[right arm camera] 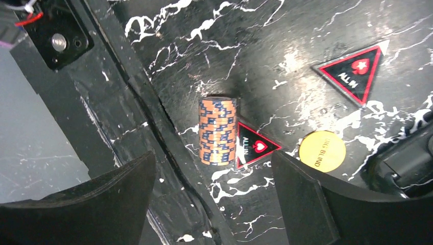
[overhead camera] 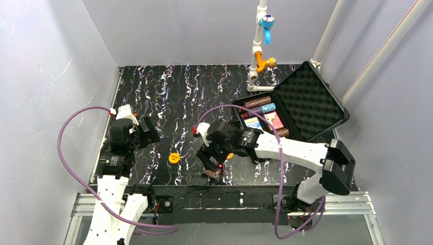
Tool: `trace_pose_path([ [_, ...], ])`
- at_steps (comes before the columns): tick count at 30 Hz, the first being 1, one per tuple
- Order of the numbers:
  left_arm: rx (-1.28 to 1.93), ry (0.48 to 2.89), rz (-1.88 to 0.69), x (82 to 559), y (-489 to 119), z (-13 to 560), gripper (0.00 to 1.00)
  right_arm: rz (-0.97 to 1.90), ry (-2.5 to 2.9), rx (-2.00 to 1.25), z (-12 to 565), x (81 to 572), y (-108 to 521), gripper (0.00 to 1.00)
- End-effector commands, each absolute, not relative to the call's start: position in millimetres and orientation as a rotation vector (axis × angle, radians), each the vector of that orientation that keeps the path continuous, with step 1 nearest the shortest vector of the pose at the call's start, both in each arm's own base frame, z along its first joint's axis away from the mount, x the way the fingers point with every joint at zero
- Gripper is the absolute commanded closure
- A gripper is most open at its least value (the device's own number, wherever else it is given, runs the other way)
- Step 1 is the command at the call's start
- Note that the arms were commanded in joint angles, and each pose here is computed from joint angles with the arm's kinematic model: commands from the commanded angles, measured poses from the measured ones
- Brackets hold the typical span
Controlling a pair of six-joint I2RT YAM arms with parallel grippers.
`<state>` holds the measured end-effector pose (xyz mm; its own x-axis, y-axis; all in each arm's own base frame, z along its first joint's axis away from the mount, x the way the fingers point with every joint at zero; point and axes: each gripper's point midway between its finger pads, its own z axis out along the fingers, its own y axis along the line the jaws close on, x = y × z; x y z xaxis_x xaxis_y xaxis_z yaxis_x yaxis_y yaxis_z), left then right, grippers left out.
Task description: Pack up texas hold em set
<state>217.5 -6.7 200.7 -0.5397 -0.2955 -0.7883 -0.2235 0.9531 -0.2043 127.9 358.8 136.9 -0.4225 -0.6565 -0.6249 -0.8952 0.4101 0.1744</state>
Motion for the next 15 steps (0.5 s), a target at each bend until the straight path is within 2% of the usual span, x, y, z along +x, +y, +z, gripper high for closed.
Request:
trace_pose_path([
  [1,-0.367,2.149,-0.082,216,-3,202,0.01,0.630,2.179,-1.437,131,118,365,0.14],
  [15,-0.382,2.108,-0.055,211,2,209,0.01,0.451,2.190,-1.497,90,110,379,0.31],
])
